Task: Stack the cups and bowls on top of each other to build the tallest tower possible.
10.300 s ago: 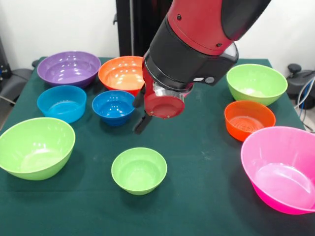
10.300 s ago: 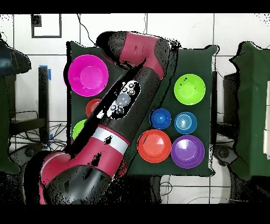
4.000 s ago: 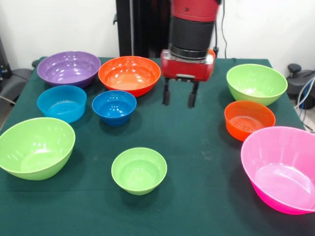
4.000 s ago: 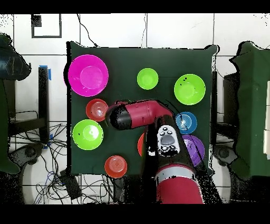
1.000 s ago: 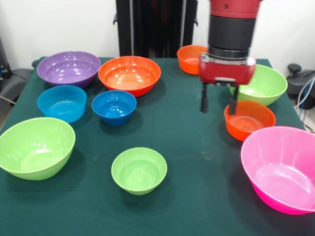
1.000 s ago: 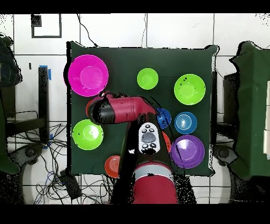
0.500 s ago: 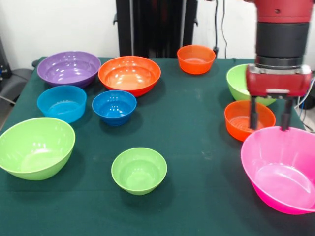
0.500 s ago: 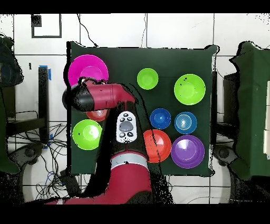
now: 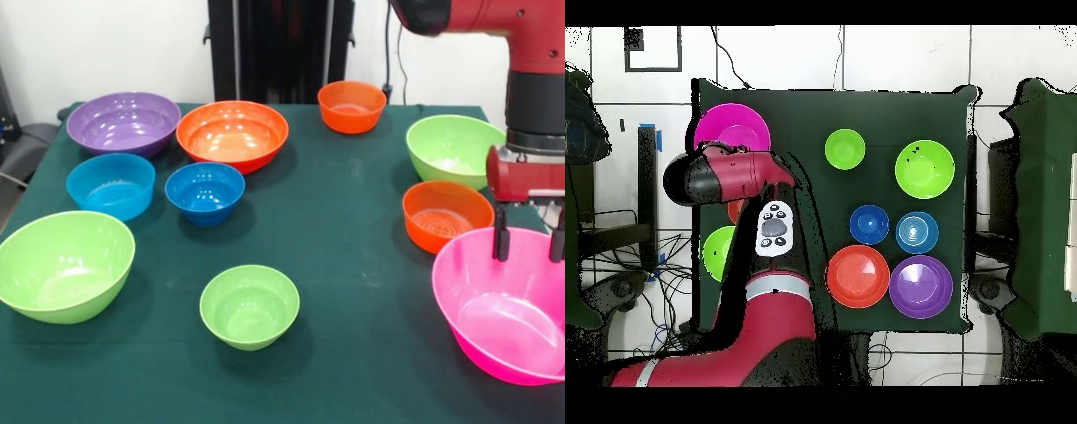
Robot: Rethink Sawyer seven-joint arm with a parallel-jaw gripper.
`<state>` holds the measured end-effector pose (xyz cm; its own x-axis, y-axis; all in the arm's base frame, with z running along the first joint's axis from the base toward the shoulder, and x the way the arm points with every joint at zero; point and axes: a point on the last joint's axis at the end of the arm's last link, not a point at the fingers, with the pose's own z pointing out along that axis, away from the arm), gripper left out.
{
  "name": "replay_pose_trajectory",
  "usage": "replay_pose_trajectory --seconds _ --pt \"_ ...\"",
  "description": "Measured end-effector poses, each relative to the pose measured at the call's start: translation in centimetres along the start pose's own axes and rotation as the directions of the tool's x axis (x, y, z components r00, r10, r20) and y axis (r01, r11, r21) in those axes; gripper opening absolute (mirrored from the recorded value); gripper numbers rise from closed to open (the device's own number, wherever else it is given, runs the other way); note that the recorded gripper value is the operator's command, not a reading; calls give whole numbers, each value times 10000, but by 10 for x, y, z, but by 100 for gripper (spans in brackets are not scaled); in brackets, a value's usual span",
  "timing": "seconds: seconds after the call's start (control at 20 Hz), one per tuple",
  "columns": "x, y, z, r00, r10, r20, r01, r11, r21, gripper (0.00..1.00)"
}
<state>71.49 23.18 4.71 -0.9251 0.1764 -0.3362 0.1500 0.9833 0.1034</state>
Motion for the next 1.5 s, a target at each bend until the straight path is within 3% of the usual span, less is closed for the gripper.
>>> replay_pose_trajectory --seconds 0.45,0.7,1.25,1.5 --pt "9 1 3 9999 -19 -160 19 10000 10 100" --pt "7 3 -9 9998 131 -156 -132 9999 -63 100" --pt "-21 19 -50 9977 588 341 -575 9976 -395 100" --pt "-11 41 -59 9987 322 397 -304 9986 -439 100"
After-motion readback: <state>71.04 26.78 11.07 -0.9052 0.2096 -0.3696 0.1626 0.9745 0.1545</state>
